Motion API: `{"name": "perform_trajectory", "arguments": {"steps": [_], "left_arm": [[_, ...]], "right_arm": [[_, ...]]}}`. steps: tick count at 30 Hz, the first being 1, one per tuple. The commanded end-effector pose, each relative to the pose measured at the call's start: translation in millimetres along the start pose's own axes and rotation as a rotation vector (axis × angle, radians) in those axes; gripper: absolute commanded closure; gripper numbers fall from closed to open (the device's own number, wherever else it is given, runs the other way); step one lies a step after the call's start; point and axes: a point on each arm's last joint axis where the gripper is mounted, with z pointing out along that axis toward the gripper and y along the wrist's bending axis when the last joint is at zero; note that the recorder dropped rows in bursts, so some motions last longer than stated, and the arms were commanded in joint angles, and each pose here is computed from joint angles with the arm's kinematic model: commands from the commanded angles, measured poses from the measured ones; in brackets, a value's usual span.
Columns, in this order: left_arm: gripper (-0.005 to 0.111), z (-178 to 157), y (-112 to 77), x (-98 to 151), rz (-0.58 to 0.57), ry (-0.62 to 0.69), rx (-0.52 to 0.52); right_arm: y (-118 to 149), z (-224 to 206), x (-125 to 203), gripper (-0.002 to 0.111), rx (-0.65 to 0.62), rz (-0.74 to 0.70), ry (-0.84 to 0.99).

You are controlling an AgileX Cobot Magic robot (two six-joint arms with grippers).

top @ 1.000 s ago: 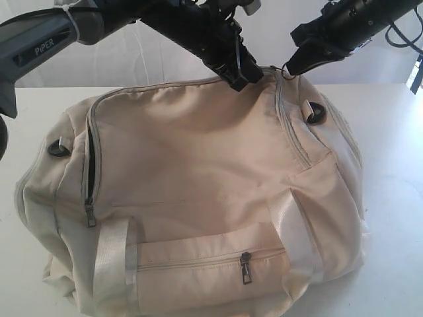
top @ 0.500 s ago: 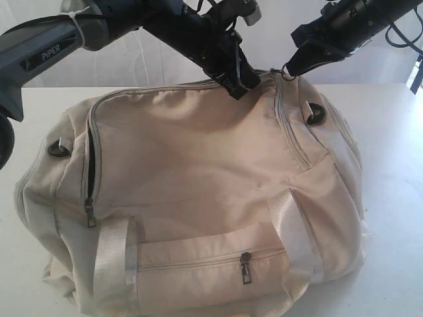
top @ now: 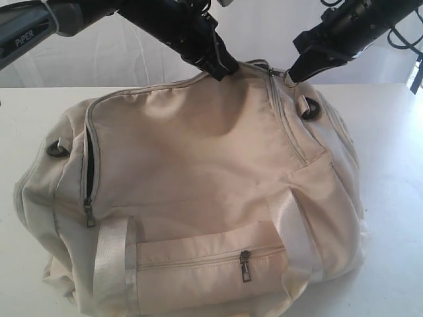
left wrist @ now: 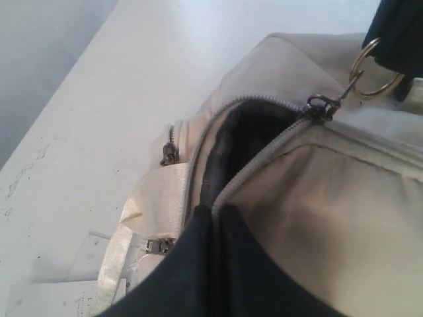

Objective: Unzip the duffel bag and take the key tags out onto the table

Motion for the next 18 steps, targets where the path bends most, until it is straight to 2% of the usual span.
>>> {"name": "perform_trajectory", "arguments": {"steps": [1,5,13,18], "left_arm": [[0.107,-12,7.9,2,-0.011,0.01,-0.031],[0.107,-12,7.5,2,-0.02,0.004,-0.027],[0.107,-12,7.1,1,-0.048,-0.002,-0.023],[0.107,-1,8.1,9,-0.072,0.016,-0.002]], "right_arm": [[3,-10,2,0.108,0.027,-0.022,0.018],[13,-21,6,0.108,0.027,-0.004,0.008],[44,-42,42,0.108,0.01,0.037,0.04],[61,-49,69,0.108,-0.004,0.061,0.071]]}}
